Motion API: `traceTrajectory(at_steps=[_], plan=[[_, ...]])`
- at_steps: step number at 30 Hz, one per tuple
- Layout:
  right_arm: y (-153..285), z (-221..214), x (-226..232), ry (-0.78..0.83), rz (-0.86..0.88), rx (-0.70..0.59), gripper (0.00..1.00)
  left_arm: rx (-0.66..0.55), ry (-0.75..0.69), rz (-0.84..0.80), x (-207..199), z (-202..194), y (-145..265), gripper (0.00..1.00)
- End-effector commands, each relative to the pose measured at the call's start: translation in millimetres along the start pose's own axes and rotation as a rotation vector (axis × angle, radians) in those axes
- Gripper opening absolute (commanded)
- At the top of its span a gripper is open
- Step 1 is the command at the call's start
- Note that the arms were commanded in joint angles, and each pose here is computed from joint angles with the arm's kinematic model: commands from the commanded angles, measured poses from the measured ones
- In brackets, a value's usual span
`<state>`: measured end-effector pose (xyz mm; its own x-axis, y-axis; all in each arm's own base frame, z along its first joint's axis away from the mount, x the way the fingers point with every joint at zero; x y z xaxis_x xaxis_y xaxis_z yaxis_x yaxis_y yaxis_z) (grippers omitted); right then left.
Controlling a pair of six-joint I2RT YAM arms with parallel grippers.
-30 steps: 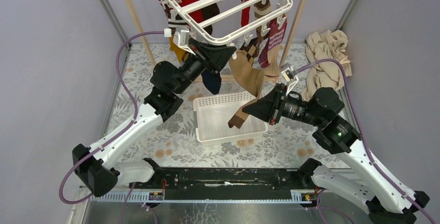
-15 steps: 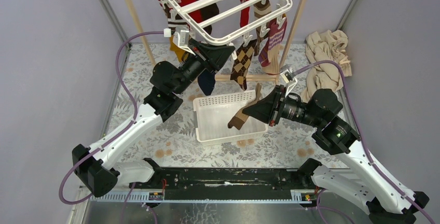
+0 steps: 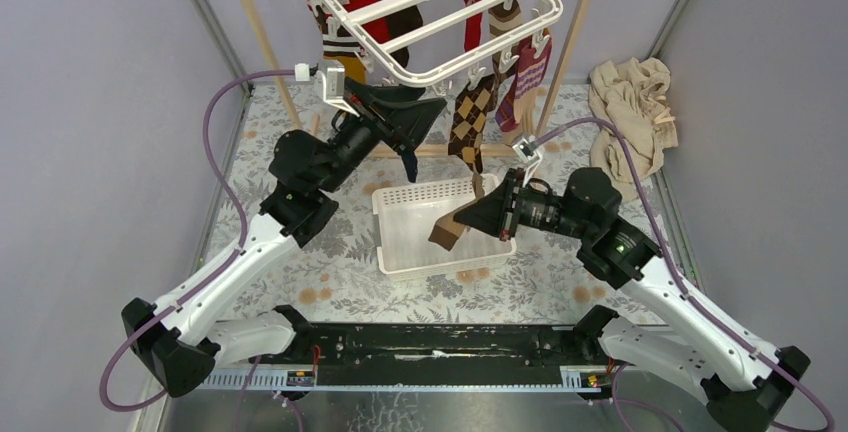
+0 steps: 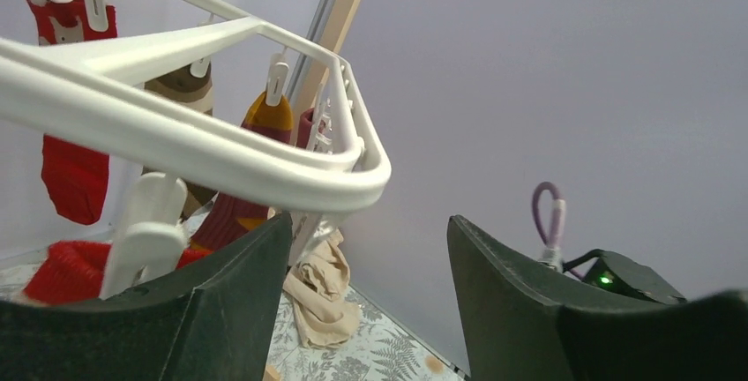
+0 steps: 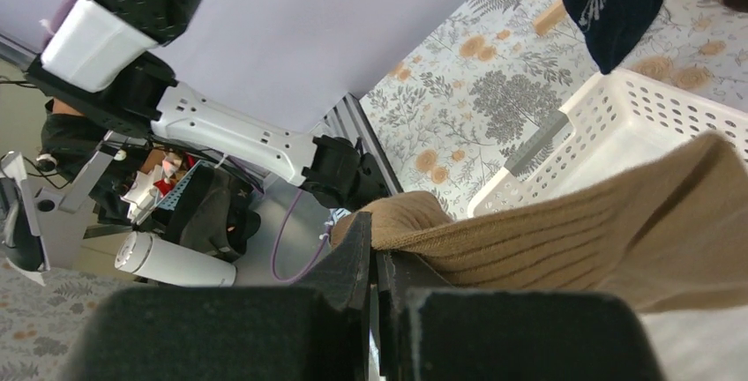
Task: Remove the socks clipped to the hanger
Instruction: Remove the sock from the hanger, then place the sock in the bin.
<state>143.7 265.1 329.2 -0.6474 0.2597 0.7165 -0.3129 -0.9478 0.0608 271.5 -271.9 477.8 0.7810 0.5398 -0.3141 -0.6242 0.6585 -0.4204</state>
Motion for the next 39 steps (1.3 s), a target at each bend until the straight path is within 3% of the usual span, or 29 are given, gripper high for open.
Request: traceTrajectory(at_steps=[1,8,9,10,21,24,27,30,32,39], plan=[[-16,11,-4,0.036,0.027,-0.044,0.0,0.016,-0.015,0.022,5,-4,14,0.74],[-45,-3,-56,0.016,-0.08,-0.022,0.0,0.068,0.004,0.034,5,-22,39,0.8],[-49,-6,-65,0.013,-0.099,-0.017,0.0,0.076,0.009,0.037,6,-26,43,0.92],[-53,-12,-76,0.006,-0.122,-0.009,0.0,0.084,0.014,0.039,6,-29,46,0.98],[-78,-69,-182,-0.066,-0.385,0.106,0.0,0.174,0.045,0.092,5,-59,90,0.99],[-80,-85,-200,-0.083,-0.431,0.151,0.16,0.209,0.049,0.112,6,-66,100,0.99],[-76,-95,-212,-0.083,-0.496,0.183,0.39,0.228,0.051,0.129,7,-72,109,0.99],[-71,-98,-213,-0.063,-0.543,0.197,0.52,0.259,0.055,0.148,10,-80,116,0.99],[-65,-97,-210,-0.045,-0.568,0.202,0.57,0.279,0.062,0.161,13,-87,120,0.99],[-36,-71,-189,0.01,-0.642,0.154,0.6,0.33,0.071,0.211,21,-102,132,0.99]])
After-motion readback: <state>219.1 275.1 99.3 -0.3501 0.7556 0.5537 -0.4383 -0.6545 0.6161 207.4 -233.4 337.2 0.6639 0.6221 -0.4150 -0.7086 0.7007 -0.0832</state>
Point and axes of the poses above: each gripper's point midway between its finger pads, its own y axis back along the fingers, its own x axis along the line the jaws close on, z = x × y, the point moved 1 cm from there along y, back along the fingers, and after that the axes turned 8 degrees about -y, right-handed, at the moved point
